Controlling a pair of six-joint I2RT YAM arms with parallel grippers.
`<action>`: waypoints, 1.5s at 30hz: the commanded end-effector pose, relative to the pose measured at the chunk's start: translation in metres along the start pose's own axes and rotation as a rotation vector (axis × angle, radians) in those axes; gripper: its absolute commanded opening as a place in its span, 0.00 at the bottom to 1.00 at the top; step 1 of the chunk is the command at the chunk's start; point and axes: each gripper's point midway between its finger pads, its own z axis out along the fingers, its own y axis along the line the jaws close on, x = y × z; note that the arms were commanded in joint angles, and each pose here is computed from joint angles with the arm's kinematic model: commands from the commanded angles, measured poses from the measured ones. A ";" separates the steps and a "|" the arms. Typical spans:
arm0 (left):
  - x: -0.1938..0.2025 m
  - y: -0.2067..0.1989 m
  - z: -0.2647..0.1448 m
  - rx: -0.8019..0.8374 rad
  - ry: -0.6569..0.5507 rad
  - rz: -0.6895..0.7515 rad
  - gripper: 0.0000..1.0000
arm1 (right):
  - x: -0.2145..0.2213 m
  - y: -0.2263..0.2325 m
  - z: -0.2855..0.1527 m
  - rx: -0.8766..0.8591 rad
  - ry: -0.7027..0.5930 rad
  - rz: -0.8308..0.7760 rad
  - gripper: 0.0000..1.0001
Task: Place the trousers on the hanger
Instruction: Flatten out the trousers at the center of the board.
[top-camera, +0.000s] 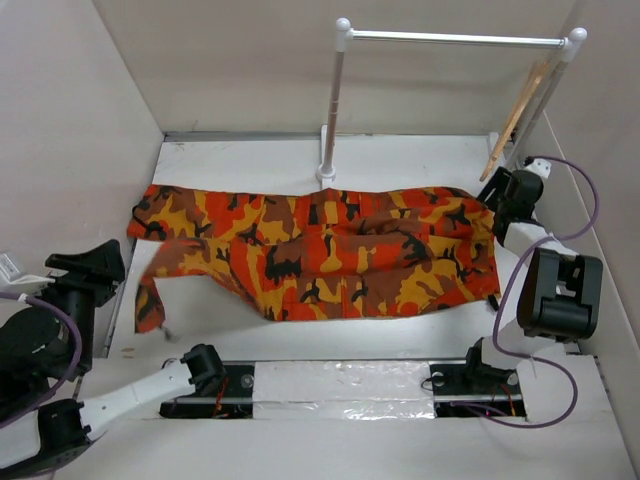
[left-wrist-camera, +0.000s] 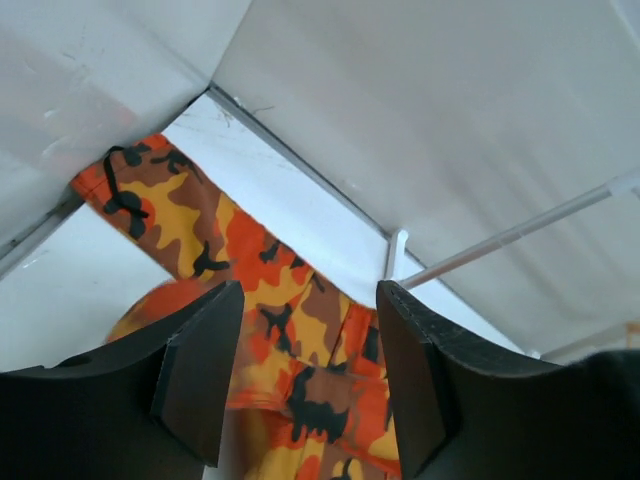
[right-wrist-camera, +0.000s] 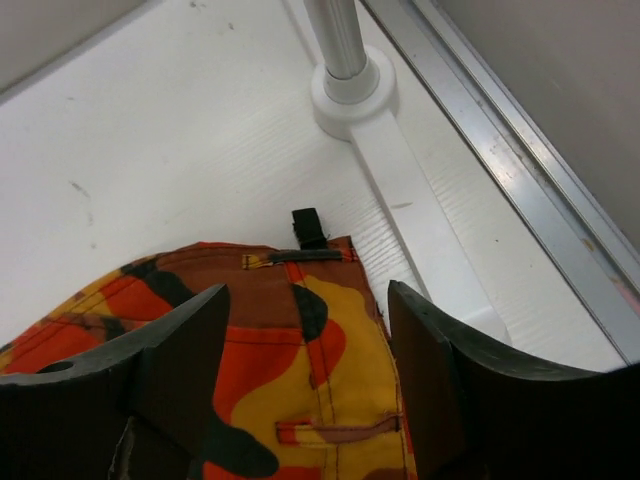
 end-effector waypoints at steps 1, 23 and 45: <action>-0.008 -0.021 0.009 -0.031 -0.068 0.015 0.54 | -0.042 0.013 -0.023 -0.066 -0.122 0.026 0.71; 0.405 -0.294 -0.012 0.762 0.626 0.419 0.21 | 0.018 0.077 -0.136 -0.618 -0.019 0.000 0.62; 0.583 -0.324 -0.097 1.173 0.824 0.635 0.44 | -0.028 0.156 -0.251 -1.086 -0.113 -0.246 0.14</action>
